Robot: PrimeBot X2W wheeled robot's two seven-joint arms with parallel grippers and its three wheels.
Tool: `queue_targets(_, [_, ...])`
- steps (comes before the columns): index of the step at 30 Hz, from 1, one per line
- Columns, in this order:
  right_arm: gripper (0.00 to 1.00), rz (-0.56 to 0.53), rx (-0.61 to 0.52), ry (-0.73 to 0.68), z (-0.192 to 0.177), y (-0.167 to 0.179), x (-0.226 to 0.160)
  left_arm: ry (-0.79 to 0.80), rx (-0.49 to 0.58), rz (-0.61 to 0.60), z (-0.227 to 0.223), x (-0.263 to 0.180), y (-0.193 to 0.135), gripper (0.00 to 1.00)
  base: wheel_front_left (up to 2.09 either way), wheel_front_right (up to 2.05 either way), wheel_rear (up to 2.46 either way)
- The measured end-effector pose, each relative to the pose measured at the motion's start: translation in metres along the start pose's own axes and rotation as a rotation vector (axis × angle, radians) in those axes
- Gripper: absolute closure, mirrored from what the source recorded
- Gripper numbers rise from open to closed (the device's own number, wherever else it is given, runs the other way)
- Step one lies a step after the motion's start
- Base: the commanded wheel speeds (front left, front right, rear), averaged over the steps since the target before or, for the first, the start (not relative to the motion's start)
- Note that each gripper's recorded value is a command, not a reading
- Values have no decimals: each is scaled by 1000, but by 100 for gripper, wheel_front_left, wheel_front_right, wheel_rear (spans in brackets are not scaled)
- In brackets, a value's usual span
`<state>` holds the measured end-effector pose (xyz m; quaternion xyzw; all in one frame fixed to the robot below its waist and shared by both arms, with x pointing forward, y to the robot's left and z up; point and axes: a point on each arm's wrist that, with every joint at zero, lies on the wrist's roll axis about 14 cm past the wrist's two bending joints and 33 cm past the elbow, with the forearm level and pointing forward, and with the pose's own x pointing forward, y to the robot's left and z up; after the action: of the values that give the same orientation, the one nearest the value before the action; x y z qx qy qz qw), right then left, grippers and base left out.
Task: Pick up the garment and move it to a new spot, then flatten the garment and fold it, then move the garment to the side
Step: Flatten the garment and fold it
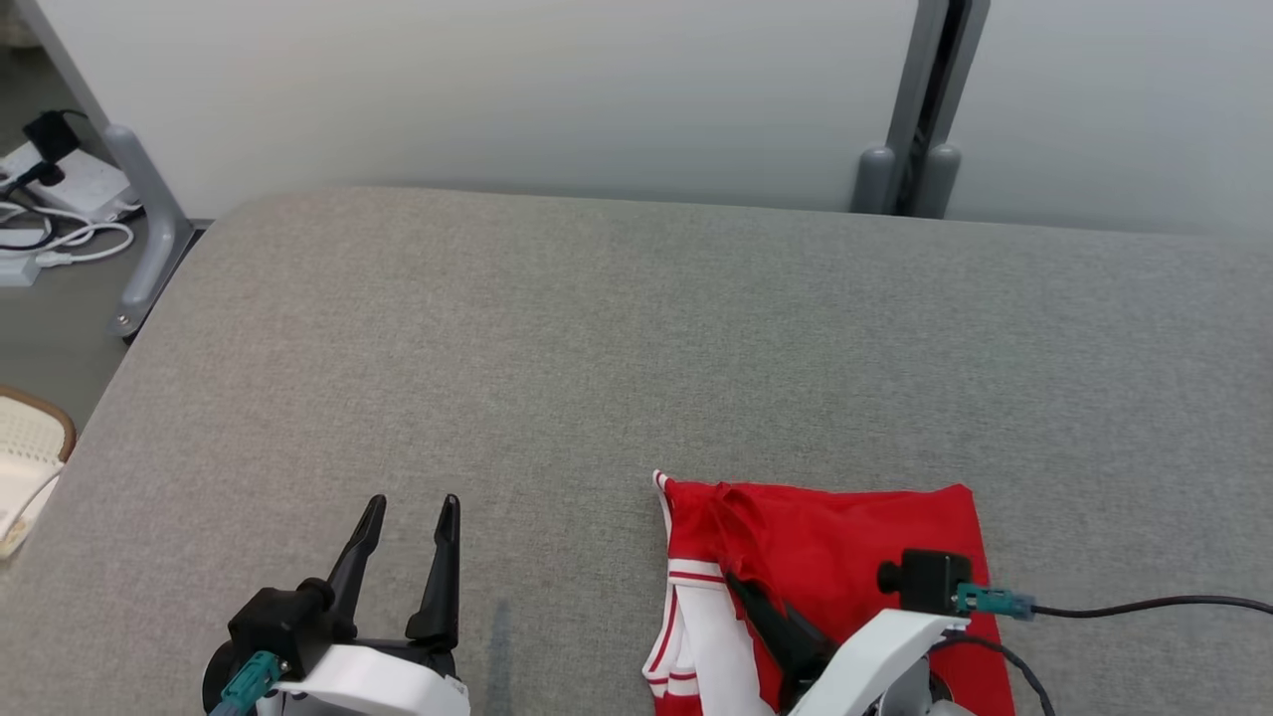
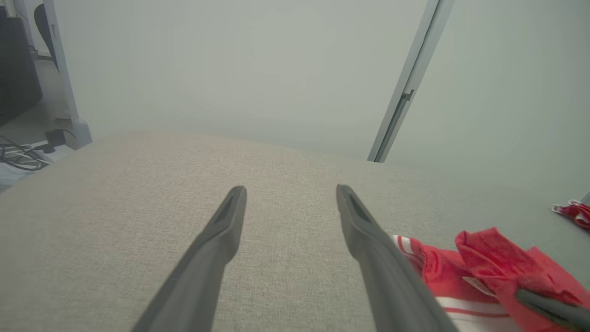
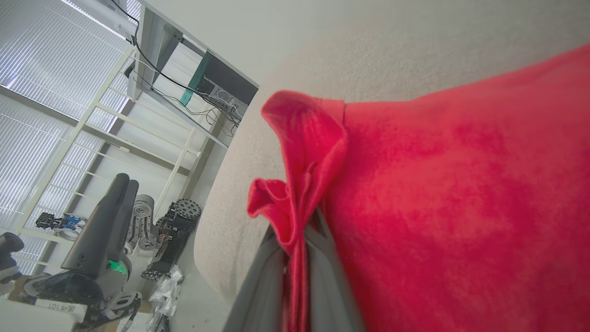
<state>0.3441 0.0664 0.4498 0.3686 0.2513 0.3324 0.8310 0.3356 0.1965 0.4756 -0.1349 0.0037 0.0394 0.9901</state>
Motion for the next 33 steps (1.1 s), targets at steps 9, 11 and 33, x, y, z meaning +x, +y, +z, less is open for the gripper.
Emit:
queue_targets(9, [0, -2, 12, 80, -29, 0, 10, 12, -8, 35, -3, 0, 8, 0, 0, 0, 0])
queue_targets(11, [0, 18, 18, 87, -31, 7, 11, 12, -10, 35, -3, 1, 7, 0, 0, 0, 0])
queue_targets(33, [0, 139, -101, -152, 67, 33, -1, 0, -11, -25, 0, 13, -11, 0, 0, 0, 0])
